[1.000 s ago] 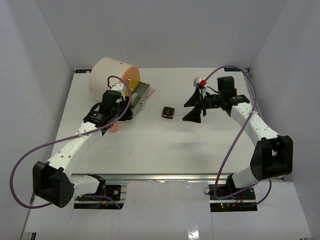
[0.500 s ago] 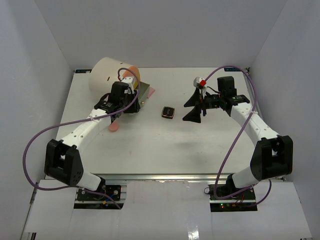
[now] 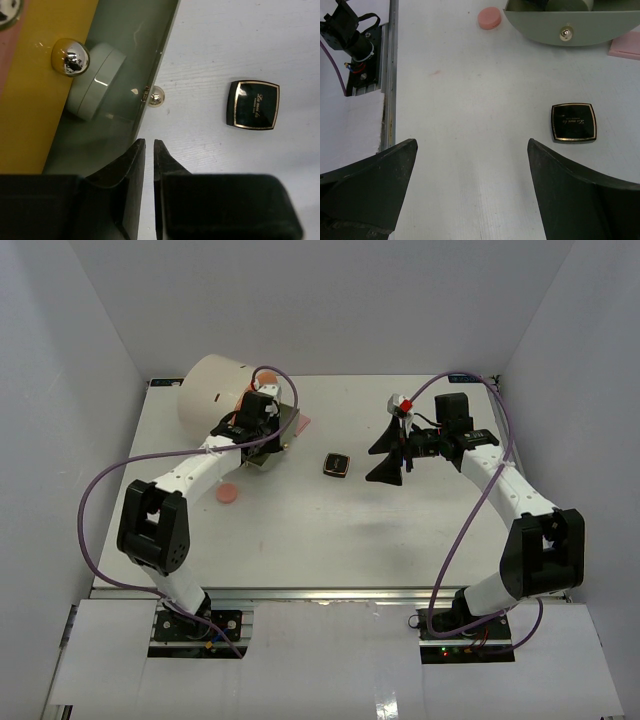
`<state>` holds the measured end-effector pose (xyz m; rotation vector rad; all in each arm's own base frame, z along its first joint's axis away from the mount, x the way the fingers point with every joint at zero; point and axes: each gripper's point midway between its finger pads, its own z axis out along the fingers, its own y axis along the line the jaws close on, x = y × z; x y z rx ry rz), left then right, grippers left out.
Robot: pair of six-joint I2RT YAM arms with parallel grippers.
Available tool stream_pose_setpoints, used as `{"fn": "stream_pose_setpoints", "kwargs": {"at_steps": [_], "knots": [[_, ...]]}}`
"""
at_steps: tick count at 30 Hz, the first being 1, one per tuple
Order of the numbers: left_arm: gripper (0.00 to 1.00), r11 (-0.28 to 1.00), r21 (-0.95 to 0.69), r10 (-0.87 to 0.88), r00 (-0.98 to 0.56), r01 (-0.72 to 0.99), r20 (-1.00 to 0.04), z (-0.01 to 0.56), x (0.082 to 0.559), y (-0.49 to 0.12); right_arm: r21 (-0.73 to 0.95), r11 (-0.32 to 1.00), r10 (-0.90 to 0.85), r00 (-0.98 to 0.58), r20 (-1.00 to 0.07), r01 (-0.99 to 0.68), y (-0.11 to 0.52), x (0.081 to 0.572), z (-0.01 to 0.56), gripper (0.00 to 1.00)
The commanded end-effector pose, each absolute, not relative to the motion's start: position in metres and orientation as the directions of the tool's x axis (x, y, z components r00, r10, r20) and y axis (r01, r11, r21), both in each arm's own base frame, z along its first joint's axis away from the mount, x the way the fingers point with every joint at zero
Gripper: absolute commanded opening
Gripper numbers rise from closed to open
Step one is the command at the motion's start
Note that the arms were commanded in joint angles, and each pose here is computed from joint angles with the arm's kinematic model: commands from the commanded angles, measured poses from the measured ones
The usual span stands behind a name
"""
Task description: Organize the makeup
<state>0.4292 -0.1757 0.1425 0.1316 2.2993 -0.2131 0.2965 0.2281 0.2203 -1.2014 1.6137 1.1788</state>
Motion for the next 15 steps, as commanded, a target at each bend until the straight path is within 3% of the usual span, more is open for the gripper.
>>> {"fn": "stream_pose_setpoints", "kwargs": {"at_steps": [1, 7, 15], "knots": [[0.28, 0.98, -0.091, 0.04, -0.616, 0.18, -0.786, 0.166, 0.443, -0.176, 0.216, 0.111, -0.233, -0.237, -0.943, -0.97, 0.227, 0.298, 0.217, 0.98], [0.42, 0.972, -0.066, 0.091, -0.619, 0.226, -0.78, 0.161, 0.45, -0.182, 0.218, 0.114, -0.235, -0.239, -0.942, -0.969, 0.227, 0.298, 0.216, 0.98], [0.43, 0.973, -0.004, 0.152, -0.656, 0.23, -0.739, 0.136, 0.458, -0.178, 0.216, 0.116, -0.235, -0.238, -0.942, -0.969, 0.227, 0.299, 0.217, 0.98]]}}
